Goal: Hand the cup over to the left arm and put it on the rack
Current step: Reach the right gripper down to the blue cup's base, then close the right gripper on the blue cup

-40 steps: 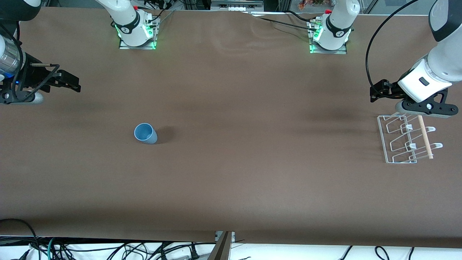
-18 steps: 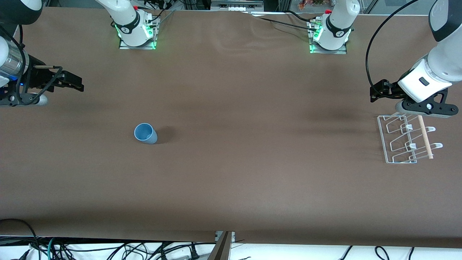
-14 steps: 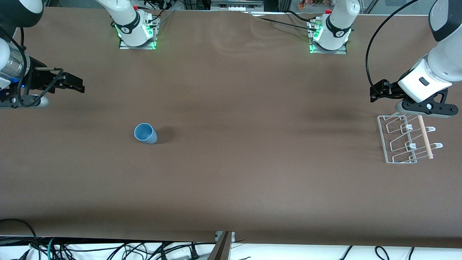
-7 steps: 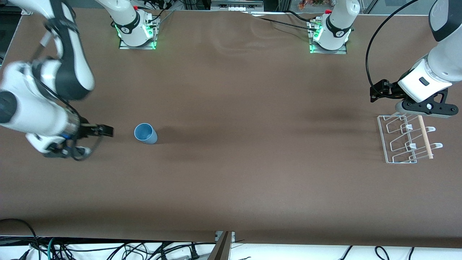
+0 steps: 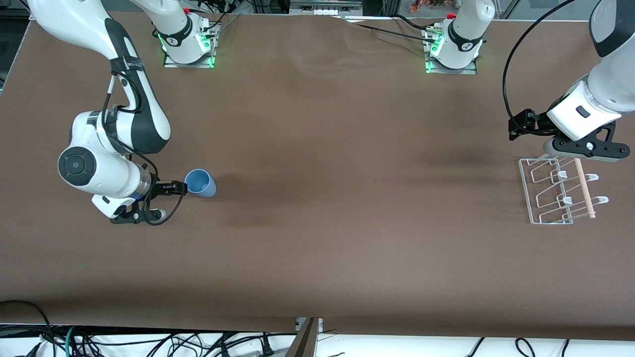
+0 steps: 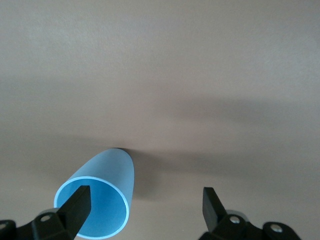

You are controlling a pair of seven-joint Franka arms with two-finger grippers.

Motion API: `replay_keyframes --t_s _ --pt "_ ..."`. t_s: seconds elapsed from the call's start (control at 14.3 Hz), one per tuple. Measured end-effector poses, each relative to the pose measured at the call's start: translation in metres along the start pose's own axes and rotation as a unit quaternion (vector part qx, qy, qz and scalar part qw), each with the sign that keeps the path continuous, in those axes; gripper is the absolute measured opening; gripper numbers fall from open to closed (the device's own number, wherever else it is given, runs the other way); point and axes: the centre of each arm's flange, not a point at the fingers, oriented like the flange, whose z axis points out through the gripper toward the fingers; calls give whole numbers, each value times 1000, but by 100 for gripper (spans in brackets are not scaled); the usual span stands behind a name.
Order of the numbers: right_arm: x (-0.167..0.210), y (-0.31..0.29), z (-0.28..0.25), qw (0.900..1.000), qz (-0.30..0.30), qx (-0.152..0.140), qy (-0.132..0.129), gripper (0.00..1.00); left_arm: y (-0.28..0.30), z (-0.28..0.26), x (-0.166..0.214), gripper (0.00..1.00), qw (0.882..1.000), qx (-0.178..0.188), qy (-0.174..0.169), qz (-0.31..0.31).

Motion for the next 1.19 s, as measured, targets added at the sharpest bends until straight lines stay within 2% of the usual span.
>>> replay_keyframes --t_s 0.56,0.84,0.91,1.05,1.12,1.19 --pt "-30 -16 33 1000 -13 5 -13 99 0 0 0 100 1000 0 0 0" --pt "-27 -21 50 1000 -17 4 4 97 0 0 0 100 1000 0 0 0" --pt "-26 -24 56 1000 -19 4 5 92 0 0 0 100 1000 0 0 0" --pt "-26 -29 64 1000 -21 3 4 73 0 0 0 100 1000 0 0 0" --pt "-26 -30 64 1000 -20 3 4 58 0 0 0 100 1000 0 0 0" --pt "-25 -31 63 1000 -18 3 6 48 0 0 0 100 1000 0 0 0"
